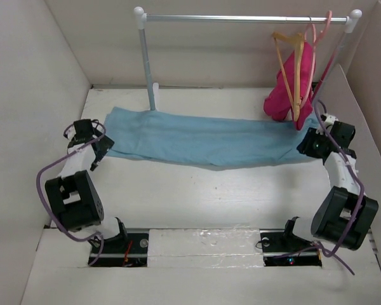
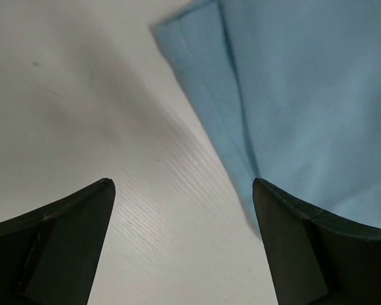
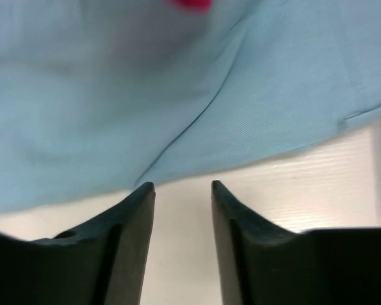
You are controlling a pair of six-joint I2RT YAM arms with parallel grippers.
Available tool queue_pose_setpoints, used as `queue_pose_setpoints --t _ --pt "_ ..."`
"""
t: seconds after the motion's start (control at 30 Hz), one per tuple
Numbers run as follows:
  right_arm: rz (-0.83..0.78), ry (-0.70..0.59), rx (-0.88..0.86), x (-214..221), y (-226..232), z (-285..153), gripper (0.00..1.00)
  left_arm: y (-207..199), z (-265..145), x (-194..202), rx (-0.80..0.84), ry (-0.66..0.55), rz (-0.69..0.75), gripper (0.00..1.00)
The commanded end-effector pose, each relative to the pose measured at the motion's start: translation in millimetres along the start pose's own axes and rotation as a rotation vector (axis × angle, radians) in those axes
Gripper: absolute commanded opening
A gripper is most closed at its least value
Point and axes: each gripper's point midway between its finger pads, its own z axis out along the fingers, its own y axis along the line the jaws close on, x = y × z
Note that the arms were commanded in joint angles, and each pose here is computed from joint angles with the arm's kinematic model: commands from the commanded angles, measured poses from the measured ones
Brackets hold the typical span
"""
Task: Place the trousers on the hanger
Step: Fold the trousers
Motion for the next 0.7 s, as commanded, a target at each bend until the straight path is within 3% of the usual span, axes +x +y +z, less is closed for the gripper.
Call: queue_pose_setpoints --t 0.0,0.03,0.07,0.2,0.3,0.4,0.43,0.53,0.6,0.67 --pt "-0.036 -0.029 -0.120 7 26 4 0.50 -19 19 21 0.151 0.132 -0.069 0.87" --pt "-0.038 0.015 -0.141 28 27 7 0.61 -19 25 19 0.154 0.133 -0.072 0.87" --pt "-0.031 0.029 -0.146 37 25 7 0.65 -21 35 21 0.156 0.148 -0.069 0.88" --pt "0.042 0.062 -0.127 73 7 6 0.77 -29 53 25 0.162 0.187 -0.094 0.88" --pt "0.142 0.071 -0.098 90 -15 14 0.81 -26 69 37 0.133 0.230 -0.130 0.82" --pt "0.251 0.044 -0.127 88 -23 29 0.82 -21 77 40 0.099 0.228 -0.152 0.59" --pt "0.271 -0.009 -0.117 75 -28 35 0.82 -21 78 38 0.102 0.220 -0.150 0.45" --pt "0.308 -0.028 -0.112 67 -29 56 0.82 -23 79 30 0.089 0.203 -0.154 0.28" --pt "0.325 -0.016 -0.143 62 -22 68 0.79 -22 83 26 0.064 0.203 -0.146 0.24" --pt "0.364 0.004 -0.165 66 -14 80 0.74 -18 86 30 0.037 0.225 -0.133 0.08"
